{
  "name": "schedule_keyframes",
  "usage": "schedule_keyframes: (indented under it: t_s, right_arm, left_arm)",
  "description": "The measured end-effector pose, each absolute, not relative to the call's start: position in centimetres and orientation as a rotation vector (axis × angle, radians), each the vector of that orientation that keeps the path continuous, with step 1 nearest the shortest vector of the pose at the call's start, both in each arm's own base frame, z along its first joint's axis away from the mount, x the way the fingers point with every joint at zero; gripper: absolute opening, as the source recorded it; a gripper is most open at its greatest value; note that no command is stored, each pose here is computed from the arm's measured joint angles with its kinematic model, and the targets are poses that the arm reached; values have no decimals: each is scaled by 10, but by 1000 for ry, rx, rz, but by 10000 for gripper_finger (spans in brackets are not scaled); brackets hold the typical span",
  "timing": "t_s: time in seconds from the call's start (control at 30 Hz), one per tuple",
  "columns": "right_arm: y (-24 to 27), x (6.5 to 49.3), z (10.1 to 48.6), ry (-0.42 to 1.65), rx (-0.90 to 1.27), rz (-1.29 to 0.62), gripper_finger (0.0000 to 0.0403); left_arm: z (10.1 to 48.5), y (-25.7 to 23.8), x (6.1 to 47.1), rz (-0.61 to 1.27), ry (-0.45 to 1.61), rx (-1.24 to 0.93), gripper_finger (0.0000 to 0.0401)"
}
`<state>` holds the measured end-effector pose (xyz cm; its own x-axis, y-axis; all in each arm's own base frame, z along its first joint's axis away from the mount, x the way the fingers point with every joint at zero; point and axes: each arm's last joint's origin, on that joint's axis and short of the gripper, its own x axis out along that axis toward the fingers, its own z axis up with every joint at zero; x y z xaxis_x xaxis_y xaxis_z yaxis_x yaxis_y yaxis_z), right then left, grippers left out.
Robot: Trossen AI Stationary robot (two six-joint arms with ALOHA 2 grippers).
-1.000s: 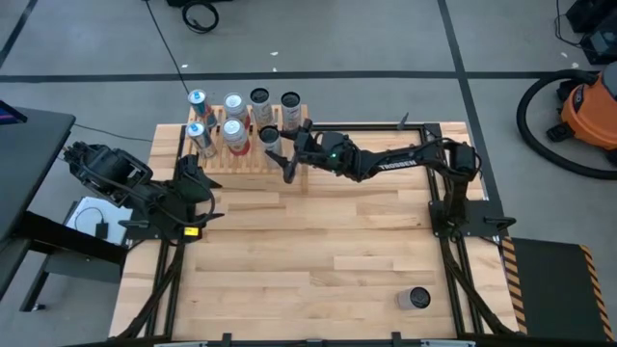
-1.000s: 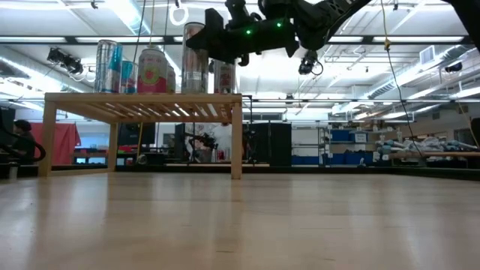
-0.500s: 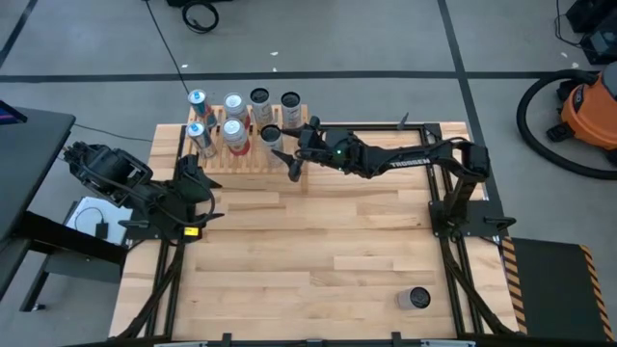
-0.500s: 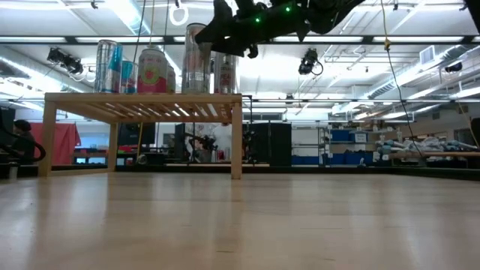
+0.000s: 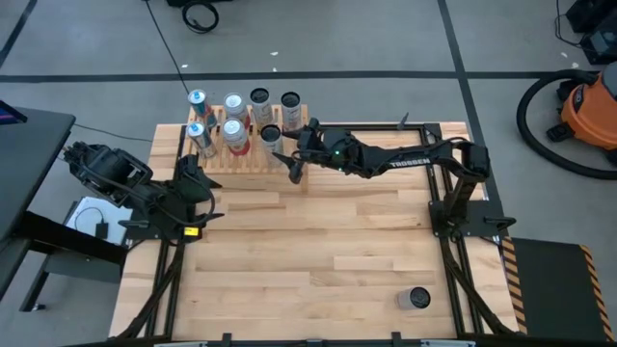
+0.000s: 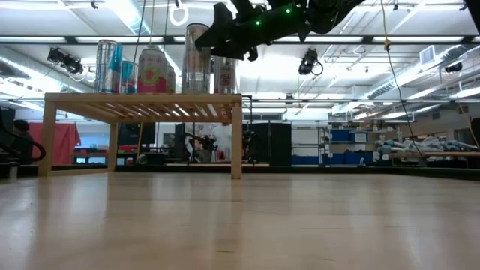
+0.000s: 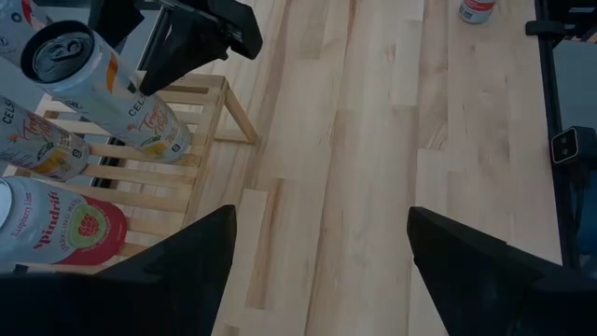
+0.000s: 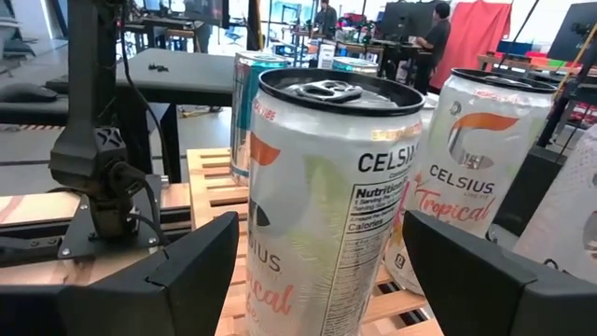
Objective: Place canned beverage on shelf
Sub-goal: Put the white and yellow soda can on the shelf aligned with the other white and yellow soda can
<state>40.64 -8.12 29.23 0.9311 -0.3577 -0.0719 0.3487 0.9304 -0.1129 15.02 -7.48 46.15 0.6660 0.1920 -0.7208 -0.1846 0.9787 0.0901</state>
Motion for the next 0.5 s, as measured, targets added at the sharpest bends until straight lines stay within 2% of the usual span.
schedule_keyframes:
  t_s: [0.3,0.5]
  right_arm:
    - [-80,407,292,92,-98,-320,310]
    - [-80,407,292,91,-93,-321,278]
  left_arm:
    - [461,-75,150,212,815,9,316]
    - [461,-75,150,212,815,10,316]
